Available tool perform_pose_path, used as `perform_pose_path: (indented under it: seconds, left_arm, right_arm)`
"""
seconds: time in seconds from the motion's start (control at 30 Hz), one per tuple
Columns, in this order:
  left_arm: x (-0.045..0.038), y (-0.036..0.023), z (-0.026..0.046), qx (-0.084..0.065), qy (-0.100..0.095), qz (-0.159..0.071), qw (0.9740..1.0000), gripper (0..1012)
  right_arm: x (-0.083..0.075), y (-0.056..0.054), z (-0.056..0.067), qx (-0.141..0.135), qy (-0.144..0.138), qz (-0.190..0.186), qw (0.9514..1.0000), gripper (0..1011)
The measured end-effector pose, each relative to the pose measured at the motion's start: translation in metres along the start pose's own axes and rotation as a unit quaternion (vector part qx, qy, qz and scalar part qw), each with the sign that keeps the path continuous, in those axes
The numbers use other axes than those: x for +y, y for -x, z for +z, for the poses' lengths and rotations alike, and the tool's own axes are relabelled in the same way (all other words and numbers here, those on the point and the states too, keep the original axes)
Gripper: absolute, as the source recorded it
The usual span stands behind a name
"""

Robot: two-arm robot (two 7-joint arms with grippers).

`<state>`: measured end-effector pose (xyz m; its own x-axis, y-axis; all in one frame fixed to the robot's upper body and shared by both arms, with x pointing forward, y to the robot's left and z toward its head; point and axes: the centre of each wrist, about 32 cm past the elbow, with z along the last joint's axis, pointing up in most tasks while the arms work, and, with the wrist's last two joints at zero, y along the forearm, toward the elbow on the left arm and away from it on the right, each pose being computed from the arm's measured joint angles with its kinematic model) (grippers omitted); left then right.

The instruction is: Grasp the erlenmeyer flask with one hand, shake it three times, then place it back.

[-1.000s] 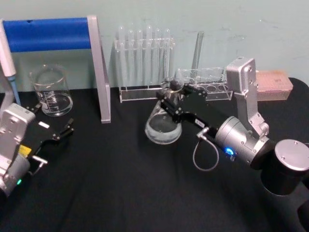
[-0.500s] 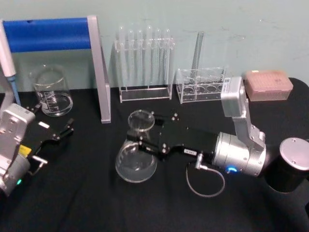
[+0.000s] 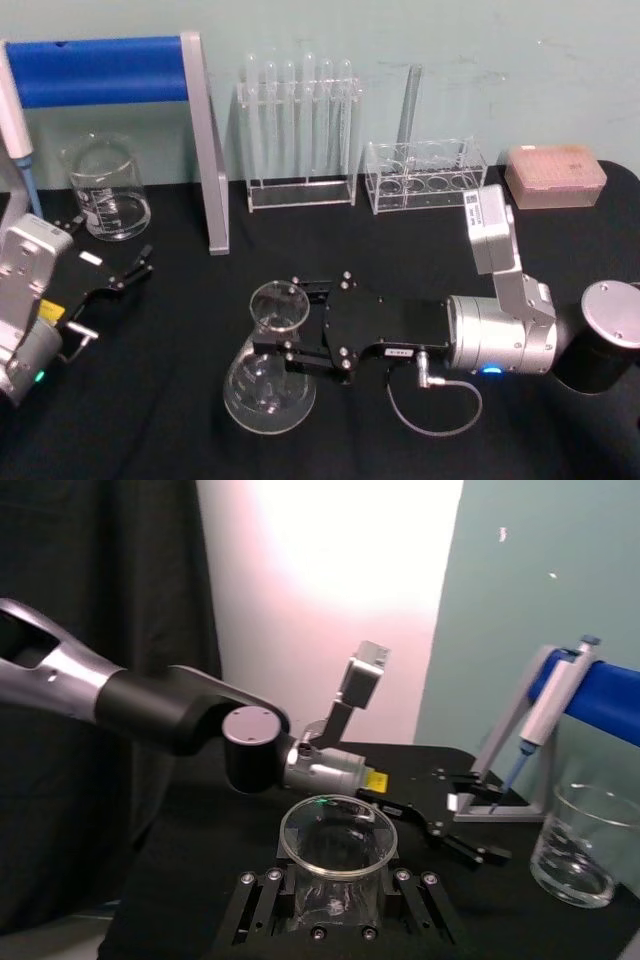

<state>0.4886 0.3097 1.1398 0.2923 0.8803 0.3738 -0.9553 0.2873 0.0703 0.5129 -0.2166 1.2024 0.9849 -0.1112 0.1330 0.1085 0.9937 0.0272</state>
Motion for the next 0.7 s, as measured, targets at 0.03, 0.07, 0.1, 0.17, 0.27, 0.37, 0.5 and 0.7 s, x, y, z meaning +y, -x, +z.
perform_pose_path:
  seconds: [0.03,0.07,0.1,0.17,0.27,0.37,0.5,0.7]
  left_arm:
    - [0.0,0.0,0.0,0.0,0.0,0.0,1.0,1001]
    - [0.0,0.0,0.0,0.0,0.0,0.0,1.0,1001]
    - [0.0,0.0,0.0,0.0,0.0,0.0,1.0,1001]
    - [0.0,0.0,0.0,0.0,0.0,0.0,1.0,1001]
    - [0.0,0.0,0.0,0.0,0.0,0.0,1.0,1001]
    - [0.0,0.0,0.0,0.0,0.0,0.0,1.0,1001]
    - [0.0,0.0,0.0,0.0,0.0,0.0,1.0,1001]
    - [0.0,0.0,0.0,0.0,0.0,0.0,1.0,1001]
  right_arm:
    - [0.0,-0.0001,0.0001,0.0,0.0,0.003,1.0,449]
    - [0.0,-0.0002,0.0001,0.0,0.0,0.005,1.0,449]
    - [-0.0003,-0.0005,0.0,0.0,0.0,0.011,0.9999,449]
    - [-0.0006,-0.0009,0.0001,0.001,0.0,0.015,0.9999,449]
    - [-0.0011,-0.0015,0.0002,0.001,-0.001,0.021,0.9998,449]
    - [-0.0012,-0.0016,-0.0006,0.003,-0.001,0.013,0.9999,449]
    - [-0.001,-0.0018,-0.0007,0.007,0.0,-0.012,0.9999,449]
    - [-0.001,-0.002,-0.0009,0.023,0.004,-0.085,0.9961,449]
